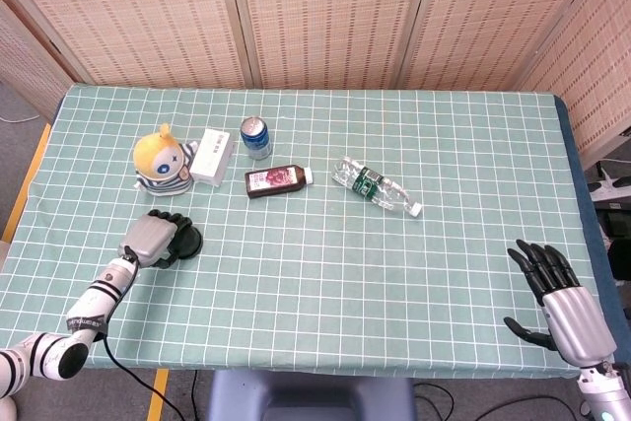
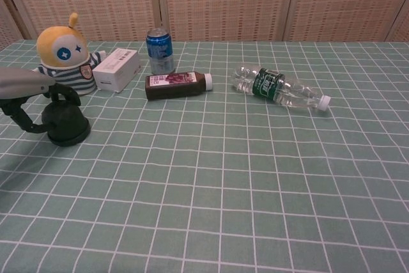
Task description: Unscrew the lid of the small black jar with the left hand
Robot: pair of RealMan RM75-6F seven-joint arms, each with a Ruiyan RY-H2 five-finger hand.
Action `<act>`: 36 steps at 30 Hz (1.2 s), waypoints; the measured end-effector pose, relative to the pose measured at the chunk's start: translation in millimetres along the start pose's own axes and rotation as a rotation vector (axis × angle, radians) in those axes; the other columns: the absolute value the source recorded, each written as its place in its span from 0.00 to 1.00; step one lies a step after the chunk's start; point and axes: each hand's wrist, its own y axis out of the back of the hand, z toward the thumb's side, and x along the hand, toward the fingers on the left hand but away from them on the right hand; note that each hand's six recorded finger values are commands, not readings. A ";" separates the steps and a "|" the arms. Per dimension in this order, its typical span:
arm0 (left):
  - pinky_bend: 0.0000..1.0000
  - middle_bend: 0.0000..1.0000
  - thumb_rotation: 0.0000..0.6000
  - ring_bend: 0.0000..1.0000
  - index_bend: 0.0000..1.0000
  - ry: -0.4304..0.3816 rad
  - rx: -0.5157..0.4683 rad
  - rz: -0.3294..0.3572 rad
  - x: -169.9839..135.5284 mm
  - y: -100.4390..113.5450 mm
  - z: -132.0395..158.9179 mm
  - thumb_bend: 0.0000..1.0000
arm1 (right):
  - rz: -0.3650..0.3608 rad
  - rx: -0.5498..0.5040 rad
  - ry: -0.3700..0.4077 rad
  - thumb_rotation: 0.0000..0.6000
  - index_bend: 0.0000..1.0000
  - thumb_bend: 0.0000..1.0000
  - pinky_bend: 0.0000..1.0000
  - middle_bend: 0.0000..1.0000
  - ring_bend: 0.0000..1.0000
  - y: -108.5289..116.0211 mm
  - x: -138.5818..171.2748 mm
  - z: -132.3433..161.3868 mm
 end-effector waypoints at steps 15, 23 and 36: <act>0.28 0.57 1.00 0.37 0.50 0.041 -0.070 0.103 -18.7 26.4 -20.0 0.41 | 0.011 0.005 0.001 1.00 0.00 0.09 0.00 0.00 0.00 -3.9 -0.3 1.3; 0.28 0.57 1.00 0.37 0.48 0.191 -0.141 0.011 -29.8 10.3 -64.7 0.41 | 0.015 0.003 0.007 1.00 0.00 0.09 0.00 0.00 0.00 -4.5 0.6 3.4; 0.25 0.09 1.00 0.17 0.00 0.247 -0.111 -0.089 -35.6 -24.7 -86.0 0.42 | 0.023 0.006 0.007 1.00 0.00 0.09 0.00 0.00 0.00 -6.8 1.2 5.4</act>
